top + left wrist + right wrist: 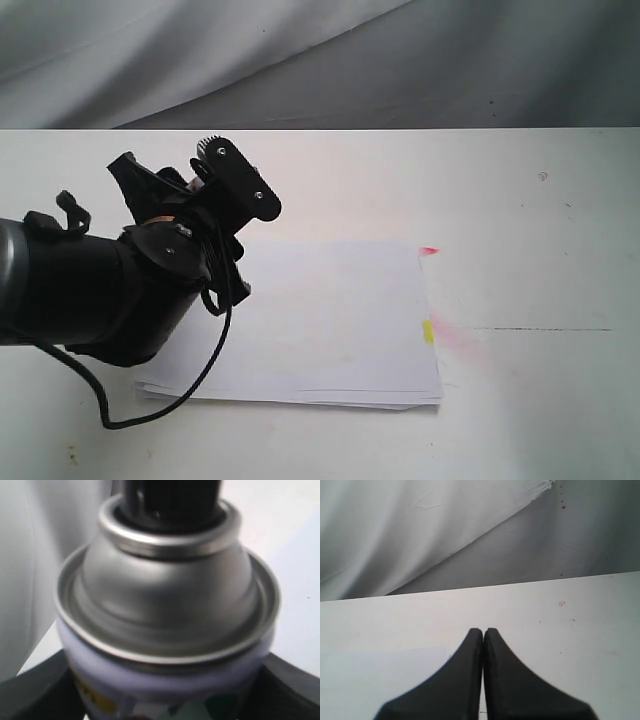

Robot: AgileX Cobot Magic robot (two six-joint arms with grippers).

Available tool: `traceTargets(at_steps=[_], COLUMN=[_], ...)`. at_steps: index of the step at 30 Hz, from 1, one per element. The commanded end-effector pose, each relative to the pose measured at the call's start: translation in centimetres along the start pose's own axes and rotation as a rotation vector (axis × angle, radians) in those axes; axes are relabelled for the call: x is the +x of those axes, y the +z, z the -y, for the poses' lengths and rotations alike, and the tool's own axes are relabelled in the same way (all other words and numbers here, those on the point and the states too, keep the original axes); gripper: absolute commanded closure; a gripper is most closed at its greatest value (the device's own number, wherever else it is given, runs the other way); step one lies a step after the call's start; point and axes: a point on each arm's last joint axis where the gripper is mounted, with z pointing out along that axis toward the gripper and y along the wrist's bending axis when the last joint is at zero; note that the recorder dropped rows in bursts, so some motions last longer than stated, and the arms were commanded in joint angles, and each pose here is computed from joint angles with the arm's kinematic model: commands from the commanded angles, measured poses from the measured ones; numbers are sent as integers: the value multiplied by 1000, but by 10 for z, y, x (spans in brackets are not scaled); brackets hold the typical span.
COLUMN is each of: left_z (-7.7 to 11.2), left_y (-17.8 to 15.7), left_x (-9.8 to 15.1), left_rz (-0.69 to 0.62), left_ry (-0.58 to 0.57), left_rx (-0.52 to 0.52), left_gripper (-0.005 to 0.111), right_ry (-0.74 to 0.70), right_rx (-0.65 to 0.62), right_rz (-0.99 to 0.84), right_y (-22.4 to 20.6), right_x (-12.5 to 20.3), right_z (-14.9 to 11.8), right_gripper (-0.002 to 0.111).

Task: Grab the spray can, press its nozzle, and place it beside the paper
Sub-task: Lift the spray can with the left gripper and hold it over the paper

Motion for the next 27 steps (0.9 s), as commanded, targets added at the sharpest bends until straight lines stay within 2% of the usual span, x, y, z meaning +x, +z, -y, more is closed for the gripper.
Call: traceTargets(at_steps=[1,27], left_z=[-1,4], left_y=[-6,-8], left_x=[-8,-10], left_rz=[31,46], left_ry=[47,53], left_rx=[-23,5], left_gripper=[107,107], right_ry=[4,4], right_rx=[11,11], right_rz=[1,1], right_y=[0,0], right_x=[1,1], right_z=[1,1], right_gripper=[108,108])
